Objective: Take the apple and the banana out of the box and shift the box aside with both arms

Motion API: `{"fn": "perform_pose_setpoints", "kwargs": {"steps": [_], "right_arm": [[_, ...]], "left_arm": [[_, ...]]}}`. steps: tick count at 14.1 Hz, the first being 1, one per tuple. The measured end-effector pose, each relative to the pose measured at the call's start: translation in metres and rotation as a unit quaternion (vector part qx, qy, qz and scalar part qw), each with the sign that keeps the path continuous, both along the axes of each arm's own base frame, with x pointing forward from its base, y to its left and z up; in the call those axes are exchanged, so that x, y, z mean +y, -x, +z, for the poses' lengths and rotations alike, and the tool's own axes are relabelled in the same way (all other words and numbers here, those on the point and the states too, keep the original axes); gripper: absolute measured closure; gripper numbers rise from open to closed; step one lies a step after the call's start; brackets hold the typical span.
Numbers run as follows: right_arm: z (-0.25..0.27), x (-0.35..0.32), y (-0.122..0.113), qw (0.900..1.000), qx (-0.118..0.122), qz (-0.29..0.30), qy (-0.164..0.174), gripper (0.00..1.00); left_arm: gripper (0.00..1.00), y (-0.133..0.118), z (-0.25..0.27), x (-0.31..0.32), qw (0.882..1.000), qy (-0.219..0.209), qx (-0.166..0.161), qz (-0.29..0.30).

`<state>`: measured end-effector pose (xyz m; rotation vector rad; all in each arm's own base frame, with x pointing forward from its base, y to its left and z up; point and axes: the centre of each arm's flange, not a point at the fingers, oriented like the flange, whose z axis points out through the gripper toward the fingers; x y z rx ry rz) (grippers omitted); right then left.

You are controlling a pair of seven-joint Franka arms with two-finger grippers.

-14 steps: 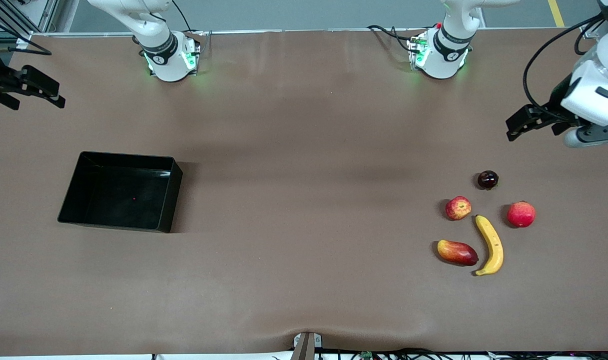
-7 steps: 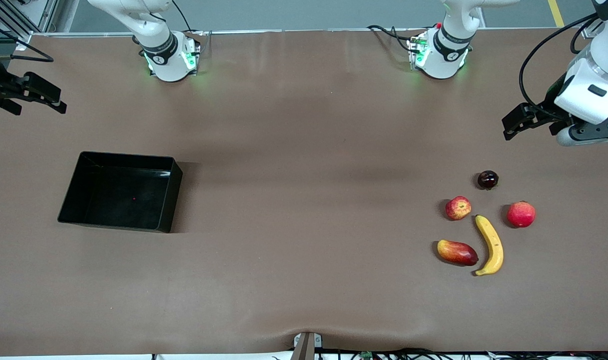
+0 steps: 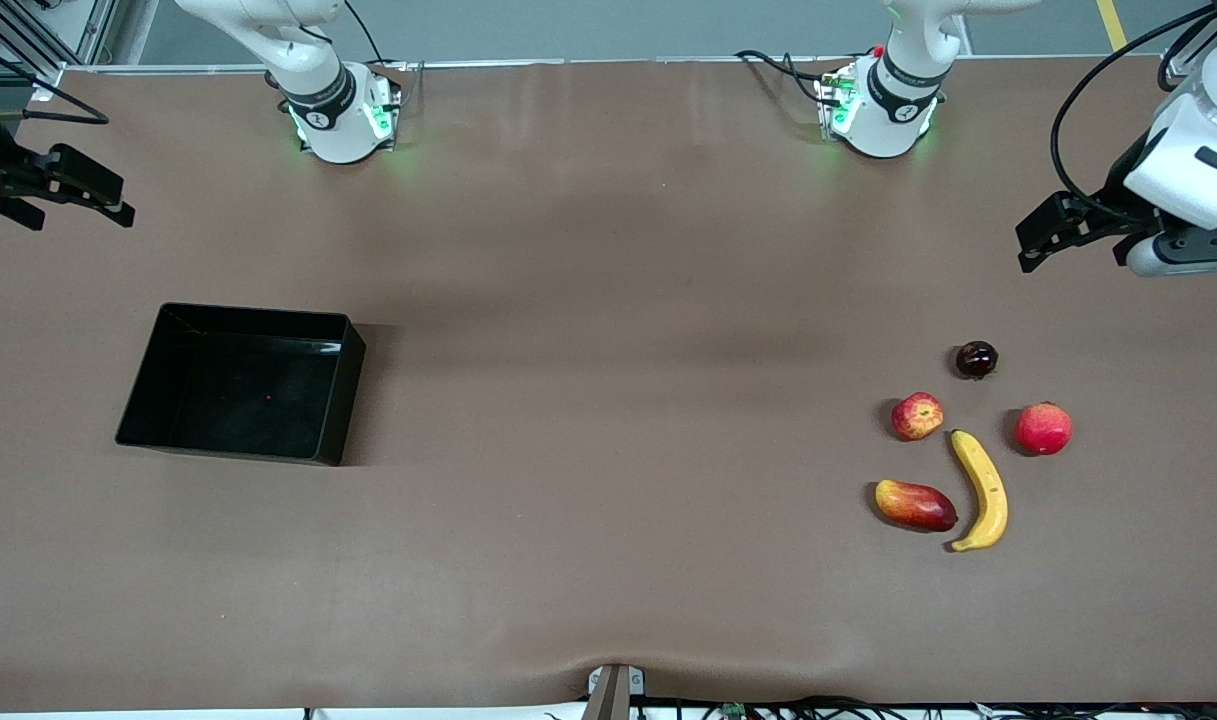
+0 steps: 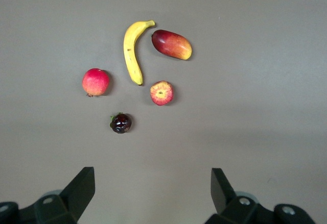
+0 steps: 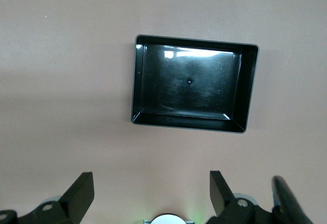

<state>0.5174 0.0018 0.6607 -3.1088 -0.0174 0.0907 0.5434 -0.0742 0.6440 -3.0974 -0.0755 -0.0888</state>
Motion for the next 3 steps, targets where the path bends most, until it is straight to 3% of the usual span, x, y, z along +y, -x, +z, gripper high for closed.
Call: {"fn": "perform_pose_setpoints", "kwargs": {"steps": [3], "right_arm": [[0.0, 0.0, 0.0, 1.0, -0.002, 0.0, 0.0, 0.0]], "left_arm": [[0.0, 0.0, 0.019, 0.001, 1.0, 0.022, -0.015, 0.003]]}}
